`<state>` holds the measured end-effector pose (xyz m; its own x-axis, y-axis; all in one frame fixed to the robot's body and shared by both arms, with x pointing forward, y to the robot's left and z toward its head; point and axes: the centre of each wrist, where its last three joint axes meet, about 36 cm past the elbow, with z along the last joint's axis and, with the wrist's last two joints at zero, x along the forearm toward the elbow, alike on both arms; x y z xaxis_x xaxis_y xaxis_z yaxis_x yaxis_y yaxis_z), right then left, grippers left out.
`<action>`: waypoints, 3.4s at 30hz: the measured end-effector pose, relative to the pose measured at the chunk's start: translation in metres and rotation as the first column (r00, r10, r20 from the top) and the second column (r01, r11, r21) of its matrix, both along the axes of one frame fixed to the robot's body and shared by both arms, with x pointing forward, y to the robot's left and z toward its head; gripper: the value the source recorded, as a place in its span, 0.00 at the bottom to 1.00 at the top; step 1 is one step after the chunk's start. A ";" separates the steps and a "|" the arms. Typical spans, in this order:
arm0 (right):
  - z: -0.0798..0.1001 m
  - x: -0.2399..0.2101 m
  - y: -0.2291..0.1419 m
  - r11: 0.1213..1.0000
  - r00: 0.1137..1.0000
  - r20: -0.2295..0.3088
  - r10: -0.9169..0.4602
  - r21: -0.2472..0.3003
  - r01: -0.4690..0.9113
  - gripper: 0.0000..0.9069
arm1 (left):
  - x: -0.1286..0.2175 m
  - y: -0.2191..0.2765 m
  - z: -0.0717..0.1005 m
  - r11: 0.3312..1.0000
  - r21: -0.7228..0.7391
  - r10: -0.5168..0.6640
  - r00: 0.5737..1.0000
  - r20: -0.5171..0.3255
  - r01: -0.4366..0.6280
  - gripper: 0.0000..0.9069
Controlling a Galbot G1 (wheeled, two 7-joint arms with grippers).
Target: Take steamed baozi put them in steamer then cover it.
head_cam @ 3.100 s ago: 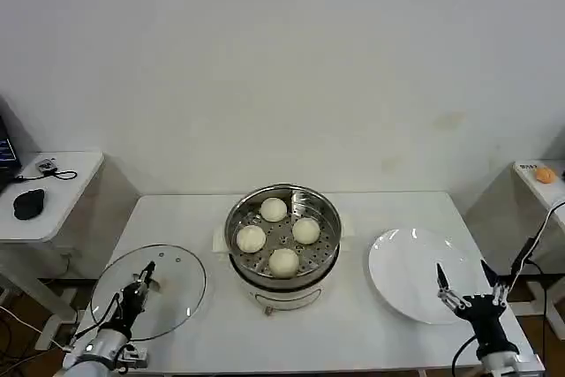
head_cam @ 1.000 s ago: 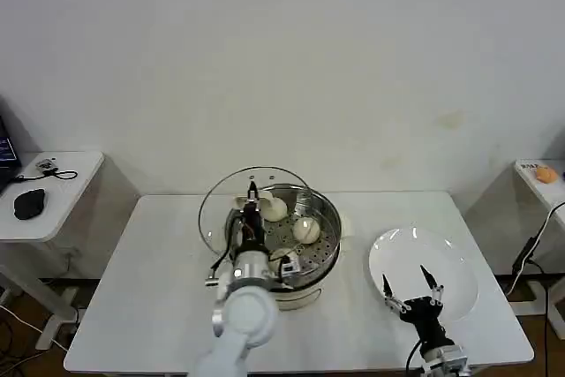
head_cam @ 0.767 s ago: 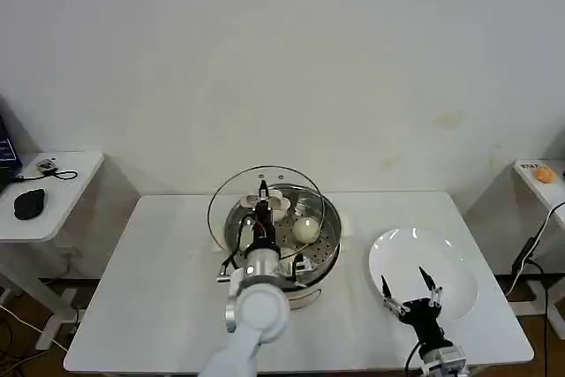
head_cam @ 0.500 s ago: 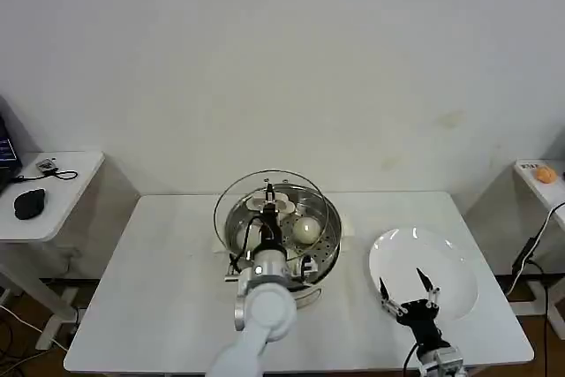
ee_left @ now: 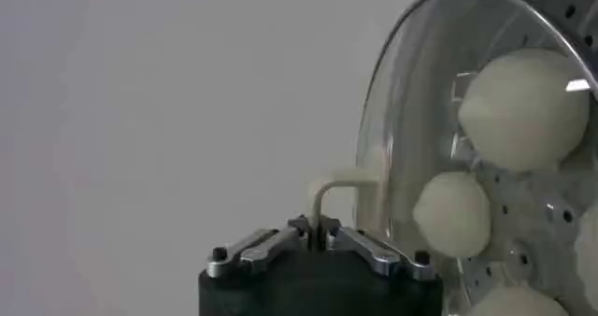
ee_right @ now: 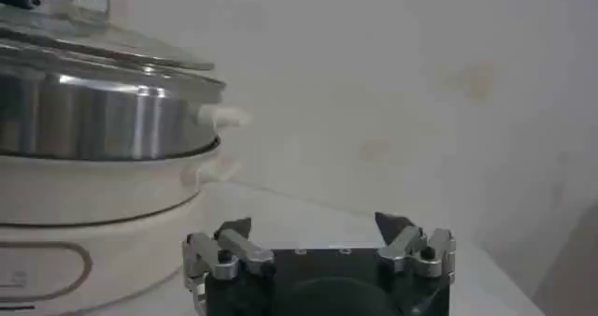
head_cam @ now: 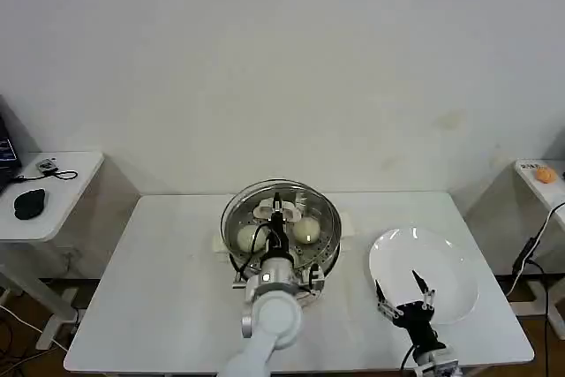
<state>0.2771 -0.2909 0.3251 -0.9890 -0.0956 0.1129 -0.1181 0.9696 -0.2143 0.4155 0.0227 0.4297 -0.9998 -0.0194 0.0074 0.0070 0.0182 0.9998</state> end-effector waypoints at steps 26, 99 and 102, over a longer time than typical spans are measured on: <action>-0.004 0.000 0.006 1.000 1.000 -0.008 0.013 0.002 -0.013 1.00 | -0.005 -0.006 -0.001 1.000 -0.012 -0.013 1.000 -0.014 0.013 0.00; -0.004 -0.021 0.000 0.999 0.998 -0.044 0.033 0.003 -0.033 1.00 | -0.093 0.160 0.021 0.817 -0.570 -0.090 0.996 0.023 0.087 1.00; -0.003 -0.024 0.002 0.999 0.998 -0.048 0.044 0.005 -0.044 1.00 | -0.097 0.192 0.005 0.731 -0.679 -0.075 0.997 0.019 0.068 1.00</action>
<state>0.2531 -0.2893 0.3225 -0.9773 -0.1394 0.1594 -0.1708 0.9640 -0.2039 0.3188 0.2142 0.4348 -0.9978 0.0660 -0.0008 0.0451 0.6906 0.7219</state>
